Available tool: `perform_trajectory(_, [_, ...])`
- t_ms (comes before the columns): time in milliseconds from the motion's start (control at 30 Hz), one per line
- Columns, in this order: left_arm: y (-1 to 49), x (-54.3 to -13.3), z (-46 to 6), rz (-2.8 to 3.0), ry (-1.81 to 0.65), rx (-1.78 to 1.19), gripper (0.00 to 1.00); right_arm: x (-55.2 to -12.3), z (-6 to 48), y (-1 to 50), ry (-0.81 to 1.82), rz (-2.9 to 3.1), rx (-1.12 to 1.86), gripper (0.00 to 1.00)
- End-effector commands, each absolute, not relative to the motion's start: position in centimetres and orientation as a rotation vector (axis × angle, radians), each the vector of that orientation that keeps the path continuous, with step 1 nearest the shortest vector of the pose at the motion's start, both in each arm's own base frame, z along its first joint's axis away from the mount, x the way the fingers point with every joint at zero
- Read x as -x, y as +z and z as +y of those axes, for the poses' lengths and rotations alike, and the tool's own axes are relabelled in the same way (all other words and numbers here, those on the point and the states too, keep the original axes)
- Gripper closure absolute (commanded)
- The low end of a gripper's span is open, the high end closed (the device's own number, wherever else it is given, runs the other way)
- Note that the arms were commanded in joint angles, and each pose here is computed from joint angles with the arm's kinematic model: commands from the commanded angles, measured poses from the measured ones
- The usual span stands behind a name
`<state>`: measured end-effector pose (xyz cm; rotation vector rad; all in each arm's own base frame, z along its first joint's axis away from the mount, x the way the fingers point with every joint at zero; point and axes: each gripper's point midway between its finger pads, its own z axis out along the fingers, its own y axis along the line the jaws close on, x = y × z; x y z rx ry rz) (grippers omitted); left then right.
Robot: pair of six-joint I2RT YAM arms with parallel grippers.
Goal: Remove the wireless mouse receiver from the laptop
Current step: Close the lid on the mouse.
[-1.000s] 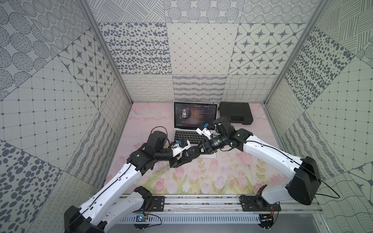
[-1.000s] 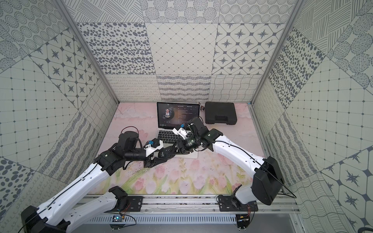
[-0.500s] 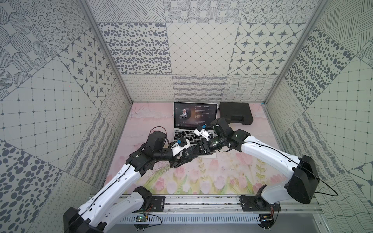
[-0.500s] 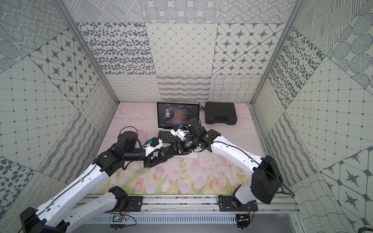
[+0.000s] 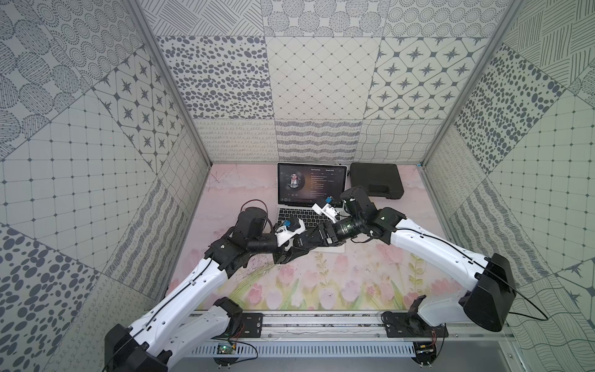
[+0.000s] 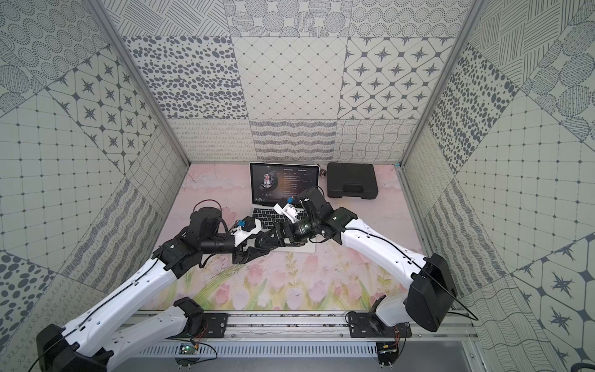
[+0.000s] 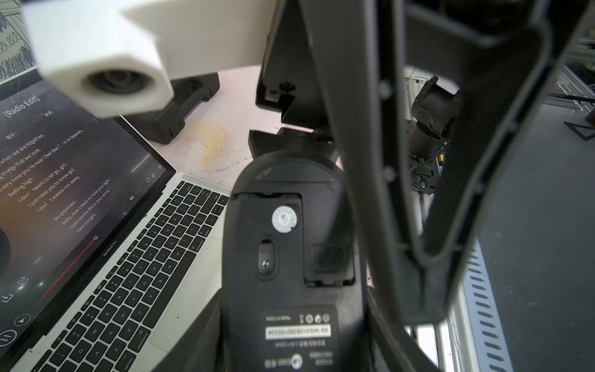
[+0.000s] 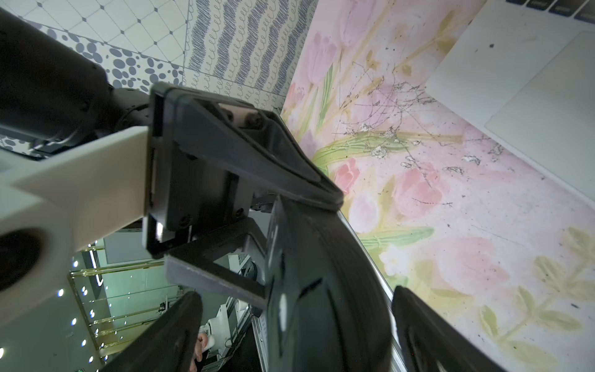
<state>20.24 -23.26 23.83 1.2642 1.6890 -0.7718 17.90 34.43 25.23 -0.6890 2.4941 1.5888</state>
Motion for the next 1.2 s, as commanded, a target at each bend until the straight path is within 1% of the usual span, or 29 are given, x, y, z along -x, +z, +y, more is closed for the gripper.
perform_trajectory(0, [25.6, -20.3, -23.9, 1.593, -0.781, -1.277, 1.00, -18.6, 33.2, 26.8, 1.605, 2.424, 0.646, 0.03])
perform_trajectory(133, [25.9, -20.1, -23.9, 1.582, -0.793, -1.278, 1.00, -19.0, 32.2, 26.3, 1.610, 2.437, 0.602, 0.04])
perform_trajectory(400, [26.3, -20.0, -23.9, 1.573, -0.799, -1.271, 1.00, -19.3, 32.2, 24.6, 1.572, 2.499, 0.598, 0.12])
perform_trajectory(533, [26.5, -20.0, -23.9, 1.570, -0.795, -1.265, 1.00, -19.5, 32.2, 24.0, 1.555, 2.524, 0.596, 0.22])
perform_trajectory(733, [26.5, -20.0, -23.9, 1.568, -0.796, -1.266, 1.00, -19.4, 32.3, 23.6, 1.559, 2.536, 0.609, 0.40])
perform_trajectory(767, [26.6, -19.9, -23.9, 1.566, -0.797, -1.266, 1.00, -19.4, 32.3, 23.7, 1.562, 2.534, 0.612, 0.40])
perform_trajectory(867, [26.7, -19.9, -23.9, 1.566, -0.800, -1.267, 1.00, -19.3, 32.5, 23.7, 1.565, 2.535, 0.618, 0.47])
perform_trajectory(1167, [27.0, -19.9, -24.0, 1.560, -0.811, -1.263, 1.00, -18.8, 33.4, 23.5, 1.573, 2.539, 0.662, 0.52])
